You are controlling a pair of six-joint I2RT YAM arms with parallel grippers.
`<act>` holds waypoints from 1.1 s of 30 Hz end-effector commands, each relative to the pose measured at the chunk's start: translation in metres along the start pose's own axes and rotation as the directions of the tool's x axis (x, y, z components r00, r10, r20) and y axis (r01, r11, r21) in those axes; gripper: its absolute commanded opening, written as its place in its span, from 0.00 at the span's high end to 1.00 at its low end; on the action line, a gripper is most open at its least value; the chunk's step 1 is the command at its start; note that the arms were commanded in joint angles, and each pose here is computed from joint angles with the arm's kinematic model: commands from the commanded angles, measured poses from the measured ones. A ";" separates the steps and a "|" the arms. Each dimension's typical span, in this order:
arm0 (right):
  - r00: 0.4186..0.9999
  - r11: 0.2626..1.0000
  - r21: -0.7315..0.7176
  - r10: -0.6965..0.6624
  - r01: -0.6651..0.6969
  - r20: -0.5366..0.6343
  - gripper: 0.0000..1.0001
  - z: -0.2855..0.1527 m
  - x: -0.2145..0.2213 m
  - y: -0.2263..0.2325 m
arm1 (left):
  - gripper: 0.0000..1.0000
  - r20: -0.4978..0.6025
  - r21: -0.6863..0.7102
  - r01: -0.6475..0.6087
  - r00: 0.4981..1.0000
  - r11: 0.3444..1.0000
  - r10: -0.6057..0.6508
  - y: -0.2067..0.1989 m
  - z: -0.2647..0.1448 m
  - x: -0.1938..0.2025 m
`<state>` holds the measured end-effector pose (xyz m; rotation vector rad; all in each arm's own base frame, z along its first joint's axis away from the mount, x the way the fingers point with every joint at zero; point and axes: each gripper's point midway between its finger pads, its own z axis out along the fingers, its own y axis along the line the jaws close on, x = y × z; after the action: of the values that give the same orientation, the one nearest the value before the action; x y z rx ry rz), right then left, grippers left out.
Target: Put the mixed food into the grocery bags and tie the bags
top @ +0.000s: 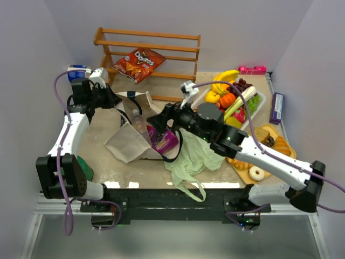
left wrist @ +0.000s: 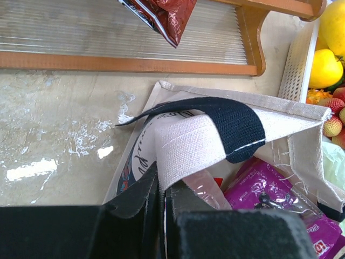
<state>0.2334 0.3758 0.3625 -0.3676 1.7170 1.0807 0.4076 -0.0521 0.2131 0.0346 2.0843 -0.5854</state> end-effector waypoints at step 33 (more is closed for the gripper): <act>0.905 0.845 0.428 0.407 -0.321 -0.124 0.43 -0.043 0.189 -0.133 | 0.88 0.048 0.008 -0.039 0.998 0.999 0.039 -0.006 0.001 -0.014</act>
<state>0.2018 0.3034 0.1284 0.0579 2.2845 0.8788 0.4072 -0.0549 0.2131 0.0417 2.0850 -0.5896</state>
